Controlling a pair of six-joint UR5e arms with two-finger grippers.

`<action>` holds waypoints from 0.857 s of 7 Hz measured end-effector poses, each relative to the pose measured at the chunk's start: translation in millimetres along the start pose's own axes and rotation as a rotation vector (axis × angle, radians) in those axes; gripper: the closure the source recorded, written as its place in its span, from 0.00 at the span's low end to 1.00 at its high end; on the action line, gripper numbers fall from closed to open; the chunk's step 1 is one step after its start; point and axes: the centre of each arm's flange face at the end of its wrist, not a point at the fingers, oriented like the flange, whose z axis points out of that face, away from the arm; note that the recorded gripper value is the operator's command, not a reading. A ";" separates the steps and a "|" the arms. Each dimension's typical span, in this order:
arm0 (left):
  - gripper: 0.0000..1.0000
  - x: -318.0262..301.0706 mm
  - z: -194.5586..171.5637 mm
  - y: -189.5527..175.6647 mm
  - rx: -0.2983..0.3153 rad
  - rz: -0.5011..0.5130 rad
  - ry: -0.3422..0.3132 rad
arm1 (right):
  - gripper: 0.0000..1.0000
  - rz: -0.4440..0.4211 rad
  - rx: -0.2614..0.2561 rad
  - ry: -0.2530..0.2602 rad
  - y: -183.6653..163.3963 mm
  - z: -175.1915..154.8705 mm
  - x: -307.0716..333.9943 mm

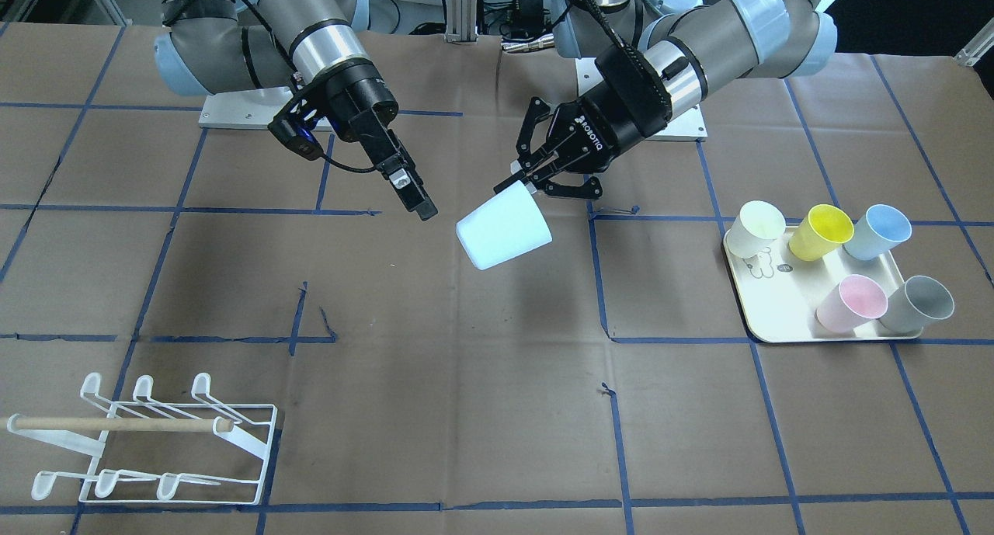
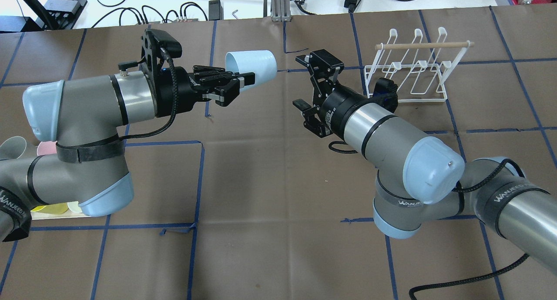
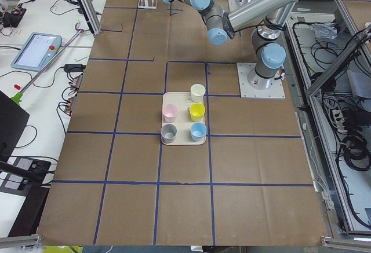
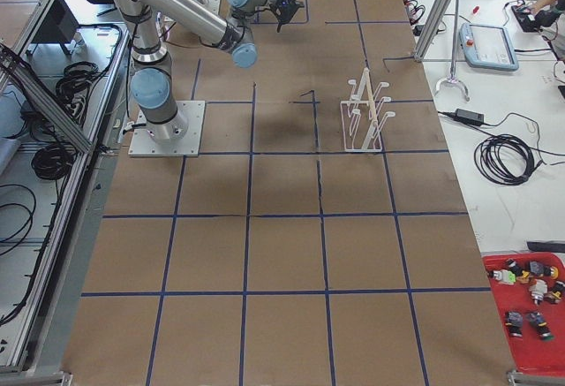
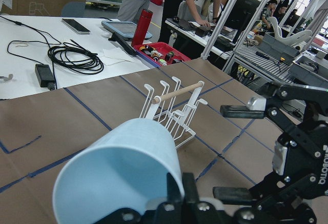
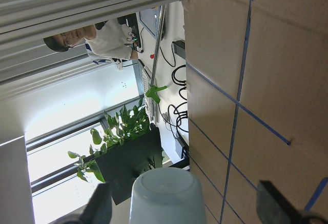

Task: Transfer IKEA cup to right arm and place on rack

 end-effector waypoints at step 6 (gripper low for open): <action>1.00 11.5 11.2 1.9 -0.015 0.006 0.029 | 0.01 0.021 -0.006 0.039 15.7 20.8 -10.7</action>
